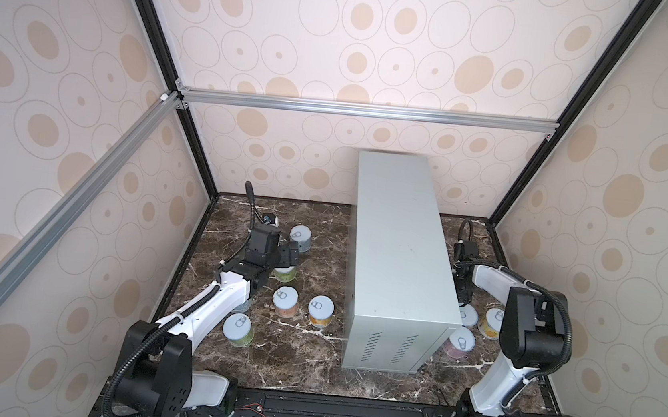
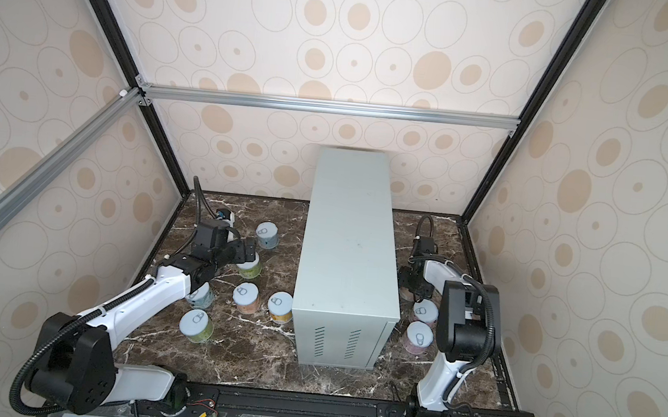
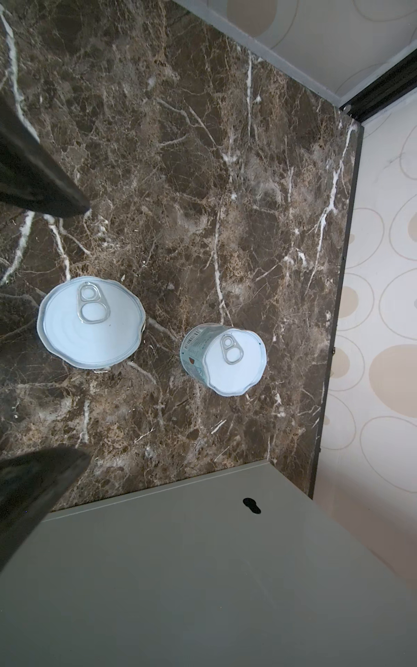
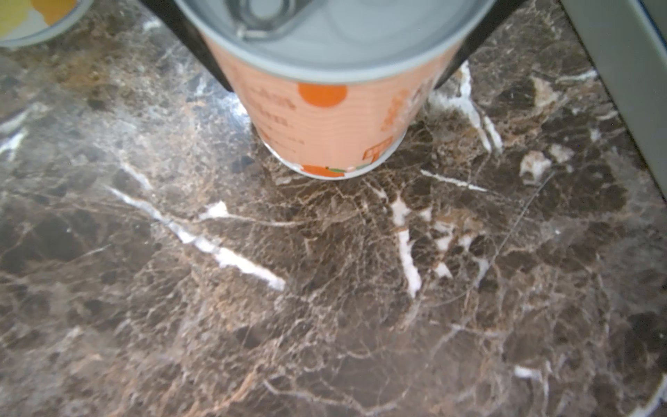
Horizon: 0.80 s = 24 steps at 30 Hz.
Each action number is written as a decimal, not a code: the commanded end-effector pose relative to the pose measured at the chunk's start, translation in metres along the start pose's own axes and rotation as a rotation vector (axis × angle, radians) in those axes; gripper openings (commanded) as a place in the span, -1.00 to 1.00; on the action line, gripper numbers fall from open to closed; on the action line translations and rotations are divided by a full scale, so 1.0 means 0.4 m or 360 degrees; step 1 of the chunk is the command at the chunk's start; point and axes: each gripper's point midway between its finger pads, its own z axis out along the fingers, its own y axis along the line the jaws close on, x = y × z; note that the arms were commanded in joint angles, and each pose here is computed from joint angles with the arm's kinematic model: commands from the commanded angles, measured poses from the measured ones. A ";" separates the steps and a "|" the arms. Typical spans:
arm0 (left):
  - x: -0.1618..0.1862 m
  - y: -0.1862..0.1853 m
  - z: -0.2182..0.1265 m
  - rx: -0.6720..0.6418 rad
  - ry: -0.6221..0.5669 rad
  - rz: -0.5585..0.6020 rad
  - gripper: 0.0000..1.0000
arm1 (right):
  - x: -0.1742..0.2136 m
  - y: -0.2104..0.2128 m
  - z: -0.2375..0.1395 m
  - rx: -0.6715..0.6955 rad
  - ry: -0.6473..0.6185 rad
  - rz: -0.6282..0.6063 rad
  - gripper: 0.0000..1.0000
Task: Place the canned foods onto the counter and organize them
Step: 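Lower the right gripper onto the orange-labelled can while the left gripper reaches toward the cans, then lift the orange-labelled can with the right gripper and carry it above the cabinet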
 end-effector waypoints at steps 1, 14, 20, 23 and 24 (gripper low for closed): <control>-0.021 -0.009 -0.020 0.0026 -0.0053 -0.0029 0.98 | 0.023 0.006 -0.001 0.0001 0.0079 -0.0008 0.28; -0.085 -0.010 -0.093 0.0054 -0.0192 -0.0061 0.98 | -0.031 0.027 -0.139 -0.0076 -0.0069 -0.0016 0.05; -0.130 -0.024 -0.140 0.0106 -0.0257 -0.0078 0.98 | -0.047 0.029 -0.242 -0.0121 -0.0163 -0.0022 0.04; -0.143 -0.026 -0.163 0.0124 -0.0279 -0.0103 0.98 | -0.050 0.028 -0.305 -0.0147 -0.0218 -0.0025 0.04; -0.145 -0.026 -0.173 0.0137 -0.0291 -0.0118 0.98 | -0.050 0.028 -0.326 -0.0157 -0.0241 -0.0027 0.03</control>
